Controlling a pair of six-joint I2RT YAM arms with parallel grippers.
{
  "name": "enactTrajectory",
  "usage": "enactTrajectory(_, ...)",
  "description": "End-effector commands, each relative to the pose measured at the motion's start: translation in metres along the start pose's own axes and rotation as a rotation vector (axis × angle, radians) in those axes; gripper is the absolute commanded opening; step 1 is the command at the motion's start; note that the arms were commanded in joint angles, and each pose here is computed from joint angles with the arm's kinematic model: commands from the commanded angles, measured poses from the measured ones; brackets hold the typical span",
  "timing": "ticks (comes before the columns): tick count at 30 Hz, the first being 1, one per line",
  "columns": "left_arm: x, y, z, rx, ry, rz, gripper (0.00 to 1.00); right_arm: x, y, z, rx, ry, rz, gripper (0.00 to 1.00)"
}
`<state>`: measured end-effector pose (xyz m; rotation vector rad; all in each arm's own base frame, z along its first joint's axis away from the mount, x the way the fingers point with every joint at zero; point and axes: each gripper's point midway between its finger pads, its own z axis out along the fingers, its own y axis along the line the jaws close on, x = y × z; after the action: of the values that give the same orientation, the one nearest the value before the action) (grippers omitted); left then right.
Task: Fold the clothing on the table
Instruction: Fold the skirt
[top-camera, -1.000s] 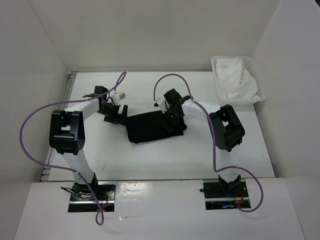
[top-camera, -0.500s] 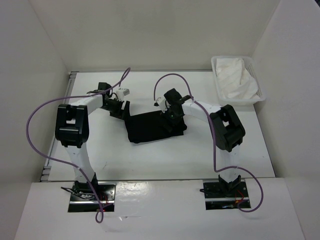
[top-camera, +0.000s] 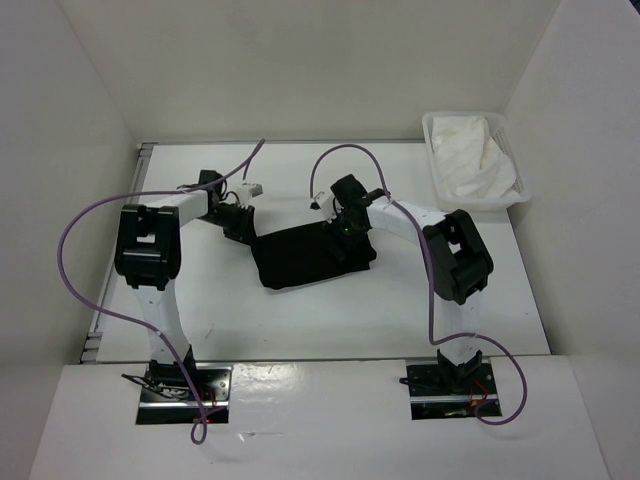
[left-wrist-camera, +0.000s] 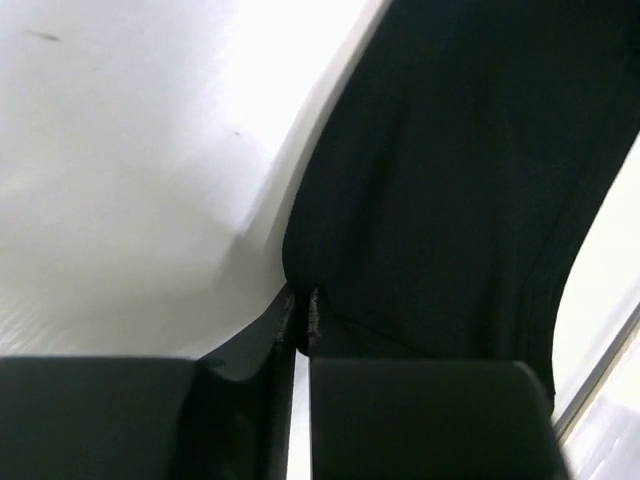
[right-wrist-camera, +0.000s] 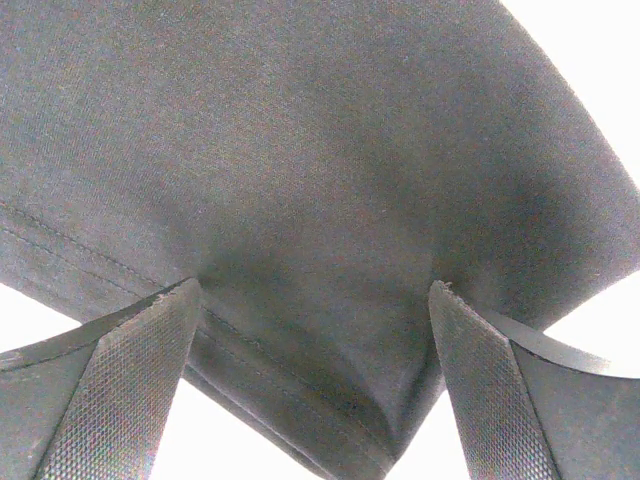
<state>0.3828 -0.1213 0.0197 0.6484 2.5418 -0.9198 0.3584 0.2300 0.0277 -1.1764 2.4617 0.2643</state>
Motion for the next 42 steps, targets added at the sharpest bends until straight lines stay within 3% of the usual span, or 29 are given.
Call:
enactTrajectory(1,0.025,-0.004,0.008,0.040,0.070,-0.003,0.05,-0.015,-0.002,-0.011,0.003,-0.062,0.001,0.99)
enactTrajectory(3,0.027,-0.008,0.005,0.042,0.073,-0.006,0.00,-0.015,-0.004,-0.007,0.010,-0.052,0.003,0.99)
enactTrajectory(14,0.031,-0.013,-0.015,0.001,0.063,-0.028,0.00,0.001,-0.011,0.024,0.022,0.023,0.013,0.99)
enactTrajectory(22,0.034,-0.023,-0.027,-0.009,0.065,-0.026,0.00,-0.038,-0.045,0.034,0.158,-0.060,-0.008,0.99)
enactTrajectory(26,0.034,-0.022,-0.029,-0.030,0.066,-0.045,0.00,-0.067,-0.054,0.022,0.155,-0.106,-0.003,0.99)
enactTrajectory(34,0.027,-0.013,-0.029,-0.076,0.050,-0.044,0.00,-0.092,-0.044,-0.075,-0.004,-0.293,0.015,0.99)
enactTrajectory(42,0.027,-0.008,-0.024,-0.074,0.057,-0.050,0.00,-0.040,-0.077,-0.050,-0.074,-0.226,0.081,0.99)
